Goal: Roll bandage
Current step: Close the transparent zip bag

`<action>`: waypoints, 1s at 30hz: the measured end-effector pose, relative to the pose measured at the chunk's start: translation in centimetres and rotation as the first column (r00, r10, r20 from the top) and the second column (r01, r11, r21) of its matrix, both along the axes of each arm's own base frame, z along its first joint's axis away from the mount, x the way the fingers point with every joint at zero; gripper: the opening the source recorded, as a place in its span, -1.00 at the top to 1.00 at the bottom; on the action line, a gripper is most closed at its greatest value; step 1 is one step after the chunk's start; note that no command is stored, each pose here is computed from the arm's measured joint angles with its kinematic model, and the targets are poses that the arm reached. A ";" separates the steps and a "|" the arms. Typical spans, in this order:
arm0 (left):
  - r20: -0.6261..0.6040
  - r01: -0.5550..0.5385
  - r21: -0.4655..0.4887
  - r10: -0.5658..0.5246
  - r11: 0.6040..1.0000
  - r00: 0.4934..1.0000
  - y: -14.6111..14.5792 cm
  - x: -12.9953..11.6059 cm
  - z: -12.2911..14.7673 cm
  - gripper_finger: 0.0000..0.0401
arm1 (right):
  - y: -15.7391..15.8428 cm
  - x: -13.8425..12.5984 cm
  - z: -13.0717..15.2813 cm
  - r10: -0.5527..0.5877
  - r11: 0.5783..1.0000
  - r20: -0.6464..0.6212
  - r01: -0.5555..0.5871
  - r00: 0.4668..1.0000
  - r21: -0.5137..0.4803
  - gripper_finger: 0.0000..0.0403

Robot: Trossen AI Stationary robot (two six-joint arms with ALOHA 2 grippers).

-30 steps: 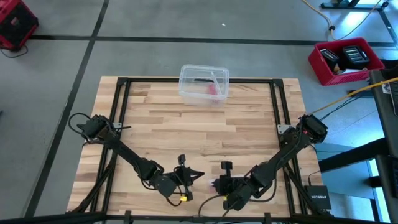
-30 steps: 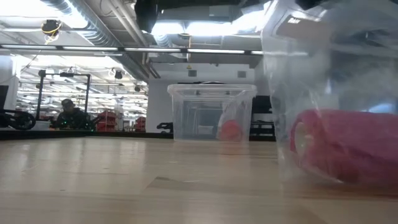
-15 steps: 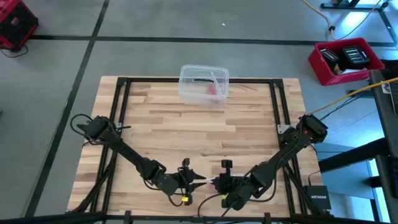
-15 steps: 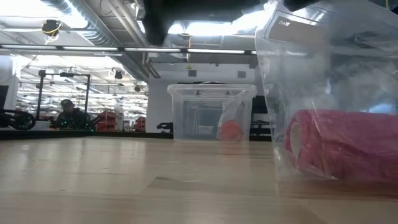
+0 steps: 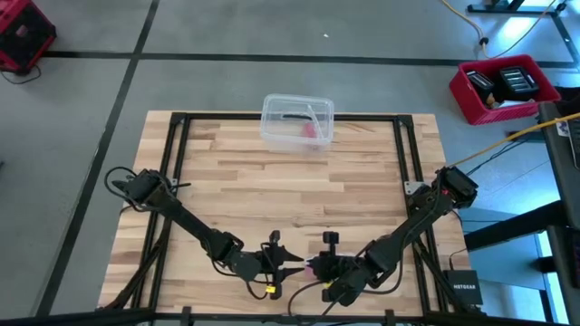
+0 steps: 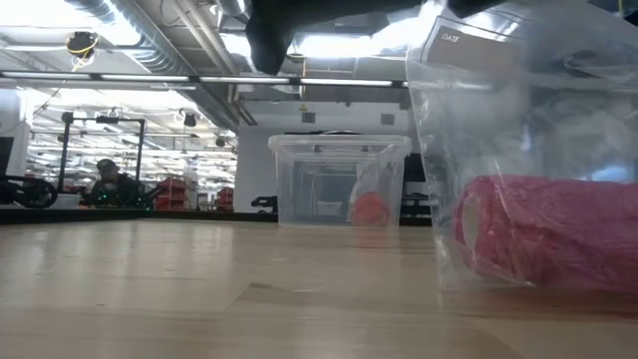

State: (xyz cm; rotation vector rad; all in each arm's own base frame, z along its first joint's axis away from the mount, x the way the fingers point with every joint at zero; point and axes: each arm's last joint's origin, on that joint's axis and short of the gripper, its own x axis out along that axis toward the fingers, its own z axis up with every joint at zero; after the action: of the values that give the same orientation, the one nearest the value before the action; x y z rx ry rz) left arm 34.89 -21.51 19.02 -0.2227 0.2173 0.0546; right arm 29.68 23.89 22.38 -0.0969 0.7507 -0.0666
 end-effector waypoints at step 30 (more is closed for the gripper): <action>-0.018 0.191 0.053 -0.191 0.980 0.982 0.9 0.9 0.0 1.00 | 0.3 0.0 0.1 0.097 0.995 -0.019 -0.097 0.995 -0.014 0.89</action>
State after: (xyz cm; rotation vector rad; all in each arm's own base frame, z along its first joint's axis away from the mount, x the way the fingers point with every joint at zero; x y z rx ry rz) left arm 35.76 -20.65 19.00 -0.1465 0.2485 -0.1286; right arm 29.70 24.17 22.52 -0.1484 0.7628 0.0209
